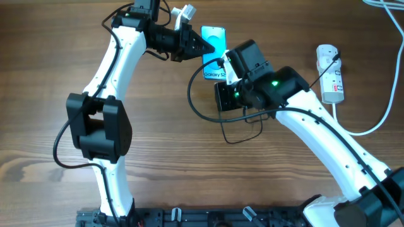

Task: Plug charger to phone and switch on socket
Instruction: 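Lift the cable end with the right gripper and insert it into the phone's bottom port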

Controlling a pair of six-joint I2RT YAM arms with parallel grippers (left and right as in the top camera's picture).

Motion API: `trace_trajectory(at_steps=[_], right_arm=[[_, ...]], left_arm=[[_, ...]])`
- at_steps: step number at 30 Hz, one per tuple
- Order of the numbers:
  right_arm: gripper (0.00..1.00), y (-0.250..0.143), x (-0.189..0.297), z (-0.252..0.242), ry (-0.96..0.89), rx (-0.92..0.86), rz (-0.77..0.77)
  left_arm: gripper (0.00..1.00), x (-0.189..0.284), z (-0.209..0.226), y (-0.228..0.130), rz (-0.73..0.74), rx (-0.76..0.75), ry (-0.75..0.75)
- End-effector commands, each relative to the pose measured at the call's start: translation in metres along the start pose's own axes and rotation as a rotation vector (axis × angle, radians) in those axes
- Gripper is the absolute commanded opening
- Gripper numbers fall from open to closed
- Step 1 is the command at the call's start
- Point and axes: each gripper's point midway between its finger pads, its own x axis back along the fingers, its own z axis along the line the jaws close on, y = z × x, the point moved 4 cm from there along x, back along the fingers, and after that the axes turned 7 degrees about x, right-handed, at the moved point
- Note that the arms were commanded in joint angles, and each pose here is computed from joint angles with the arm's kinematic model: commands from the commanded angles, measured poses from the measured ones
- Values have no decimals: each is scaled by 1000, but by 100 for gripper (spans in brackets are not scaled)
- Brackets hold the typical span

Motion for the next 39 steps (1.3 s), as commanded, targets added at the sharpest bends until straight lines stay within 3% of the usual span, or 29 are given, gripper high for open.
trace_trajectory(at_steps=[1,39], right_arm=[[5,3,-12,-8,-51,-29,17],[5,10,-14,1,18,-4,-6]], left_arm=[[4,6,-19,-5,2,-61,-44],[4,6,-10,-4,-16,-108,26]])
